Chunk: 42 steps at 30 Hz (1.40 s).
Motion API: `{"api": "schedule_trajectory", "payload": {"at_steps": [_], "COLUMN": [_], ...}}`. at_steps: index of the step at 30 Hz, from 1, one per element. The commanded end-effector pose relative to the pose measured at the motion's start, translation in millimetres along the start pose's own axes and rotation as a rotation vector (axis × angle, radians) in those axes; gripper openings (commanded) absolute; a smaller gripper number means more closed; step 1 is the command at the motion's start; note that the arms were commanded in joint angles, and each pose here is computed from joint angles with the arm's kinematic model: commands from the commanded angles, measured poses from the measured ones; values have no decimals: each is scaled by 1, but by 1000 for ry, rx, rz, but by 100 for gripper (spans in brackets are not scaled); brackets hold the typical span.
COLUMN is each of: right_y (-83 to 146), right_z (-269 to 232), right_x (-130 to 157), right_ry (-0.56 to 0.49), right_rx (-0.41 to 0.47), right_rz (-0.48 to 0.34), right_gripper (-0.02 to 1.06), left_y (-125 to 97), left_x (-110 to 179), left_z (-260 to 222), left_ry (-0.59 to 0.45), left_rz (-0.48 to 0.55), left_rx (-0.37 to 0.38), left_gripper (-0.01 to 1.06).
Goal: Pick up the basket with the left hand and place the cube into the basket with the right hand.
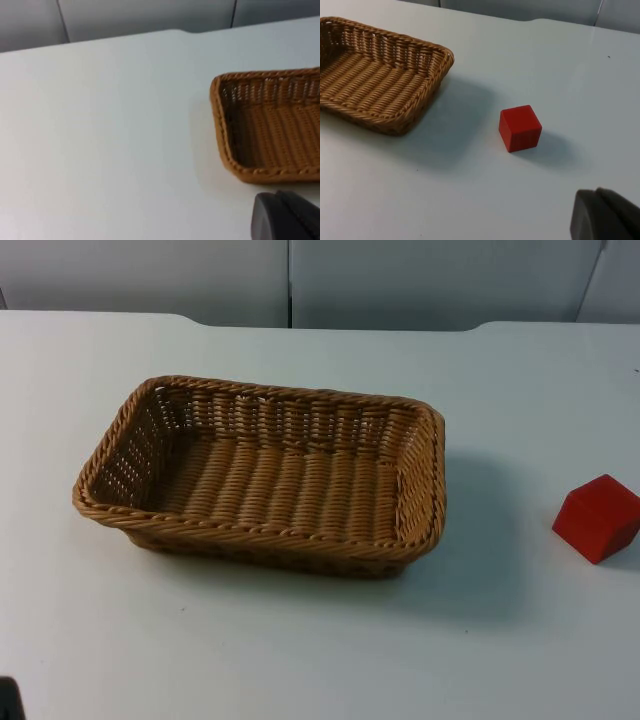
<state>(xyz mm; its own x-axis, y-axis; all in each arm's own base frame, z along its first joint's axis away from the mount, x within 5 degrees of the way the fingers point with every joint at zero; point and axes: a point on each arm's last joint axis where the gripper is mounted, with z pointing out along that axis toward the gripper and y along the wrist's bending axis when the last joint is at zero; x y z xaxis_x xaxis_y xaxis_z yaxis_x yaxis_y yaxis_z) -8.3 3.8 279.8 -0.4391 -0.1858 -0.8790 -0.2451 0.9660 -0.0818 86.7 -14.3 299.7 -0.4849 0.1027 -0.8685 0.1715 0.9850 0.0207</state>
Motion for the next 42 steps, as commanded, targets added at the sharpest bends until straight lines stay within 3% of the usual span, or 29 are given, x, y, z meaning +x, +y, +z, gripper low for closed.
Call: {"api": "schedule_trajectory", "payload": {"at_steps": [1, 7, 14, 17, 23, 32, 42], "right_y": [0, 0, 0, 0, 0, 0, 0], "right_z": [1, 1, 1, 1, 1, 1, 1], "right_x": [0, 0, 0, 0, 0, 0, 0], "right_ry": [-7, -7, -7, -7, -7, -7, -7], "right_rx": [11, 11, 11, 11, 11, 11, 11], "right_rz": [-5, -5, -5, -5, -5, -5, -5], "right_gripper": [0, 0, 0, 0, 0, 0, 0], "left_y": [-3, -5, -6, -12, -17, -20, -19], "left_x": [-12, -29, -56, -63, -55, -39, -41], "left_z": [18, 72, 107, 116, 132, 162, 168], "left_ry": [-10, 142, 176, 185, 262, 378, 346], "left_rz": [12, 75, 78, 67, 74, 21, 4], "left_rx": [24, 38, 51, 110, 167, 186, 164], "left_gripper": [0, 0, 0, 0, 0, 0, 1]}}
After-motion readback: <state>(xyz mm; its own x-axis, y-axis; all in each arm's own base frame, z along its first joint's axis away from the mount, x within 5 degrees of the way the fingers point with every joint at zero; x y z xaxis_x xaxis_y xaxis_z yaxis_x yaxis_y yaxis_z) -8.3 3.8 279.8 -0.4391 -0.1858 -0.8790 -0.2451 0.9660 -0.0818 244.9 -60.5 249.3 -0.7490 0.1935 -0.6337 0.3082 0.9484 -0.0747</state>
